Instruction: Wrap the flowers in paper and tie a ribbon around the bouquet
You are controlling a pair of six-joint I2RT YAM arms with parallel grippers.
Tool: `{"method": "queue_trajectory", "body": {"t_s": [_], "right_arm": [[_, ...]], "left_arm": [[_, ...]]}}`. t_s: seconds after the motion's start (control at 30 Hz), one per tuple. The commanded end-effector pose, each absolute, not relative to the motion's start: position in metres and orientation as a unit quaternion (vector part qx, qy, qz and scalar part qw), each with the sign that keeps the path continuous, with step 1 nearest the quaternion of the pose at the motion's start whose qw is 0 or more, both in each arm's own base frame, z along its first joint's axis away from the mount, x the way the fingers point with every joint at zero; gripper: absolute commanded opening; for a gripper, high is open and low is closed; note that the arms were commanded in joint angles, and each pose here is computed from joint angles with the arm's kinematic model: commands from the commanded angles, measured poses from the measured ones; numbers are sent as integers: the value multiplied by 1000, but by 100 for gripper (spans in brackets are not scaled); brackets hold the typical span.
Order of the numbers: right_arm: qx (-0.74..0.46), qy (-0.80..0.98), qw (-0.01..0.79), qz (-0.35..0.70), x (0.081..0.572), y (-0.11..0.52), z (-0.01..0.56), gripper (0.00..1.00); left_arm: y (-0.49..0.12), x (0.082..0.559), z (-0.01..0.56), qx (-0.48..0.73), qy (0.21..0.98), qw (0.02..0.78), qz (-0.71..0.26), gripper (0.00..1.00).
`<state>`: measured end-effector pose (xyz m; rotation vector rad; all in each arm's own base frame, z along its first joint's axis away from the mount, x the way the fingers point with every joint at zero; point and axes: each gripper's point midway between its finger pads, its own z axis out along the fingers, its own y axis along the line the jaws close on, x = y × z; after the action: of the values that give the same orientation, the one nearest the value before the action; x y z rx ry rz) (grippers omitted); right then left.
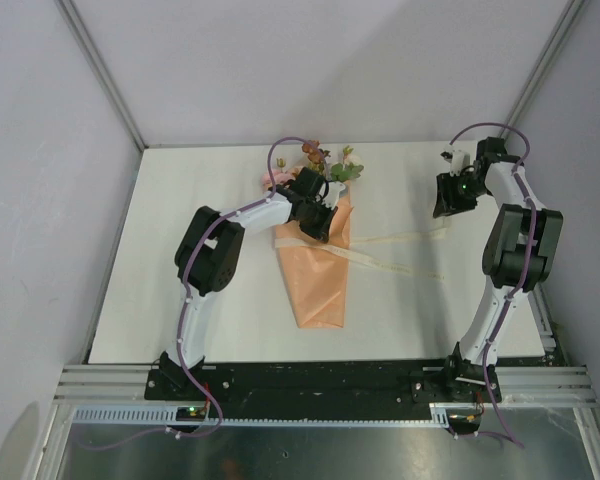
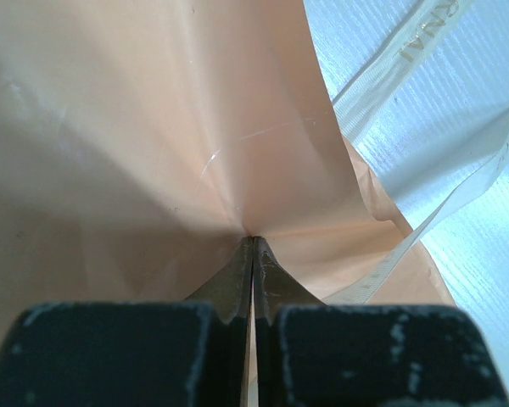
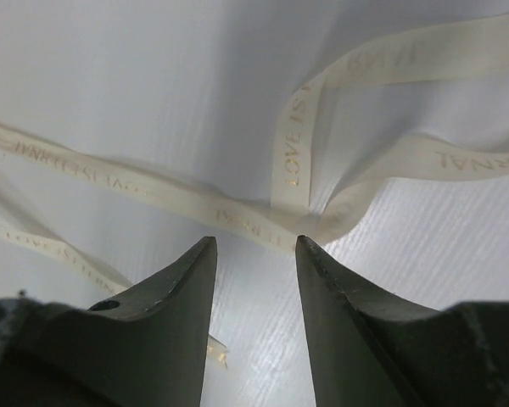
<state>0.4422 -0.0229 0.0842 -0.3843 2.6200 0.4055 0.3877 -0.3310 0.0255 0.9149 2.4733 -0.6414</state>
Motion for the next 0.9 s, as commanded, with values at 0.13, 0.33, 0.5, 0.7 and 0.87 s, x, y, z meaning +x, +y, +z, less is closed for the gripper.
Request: {"method": "queue_trajectory", "body": {"t_s": [0.13,0.33,0.5,0.7,0.87], "right_arm": [[-100,955,242,141,475,-18,66,49],[-110,962,229,101,487,-21,35,49],[-126,965,219,76,493,-20,27,44],[-143,956,214,142,489,8,54,3],[-121,888,280,343,476,74,162,0]], "left_arm": [[-328,381,15,335,895,193,-222,0],[-328,381,16,334,895,194,-222,0],[-329,383,18,333,895,196,-223,0],[-329,383,19,334,895,198,-221,0],[-329,381,19,333,894,195,-227,0]]}}
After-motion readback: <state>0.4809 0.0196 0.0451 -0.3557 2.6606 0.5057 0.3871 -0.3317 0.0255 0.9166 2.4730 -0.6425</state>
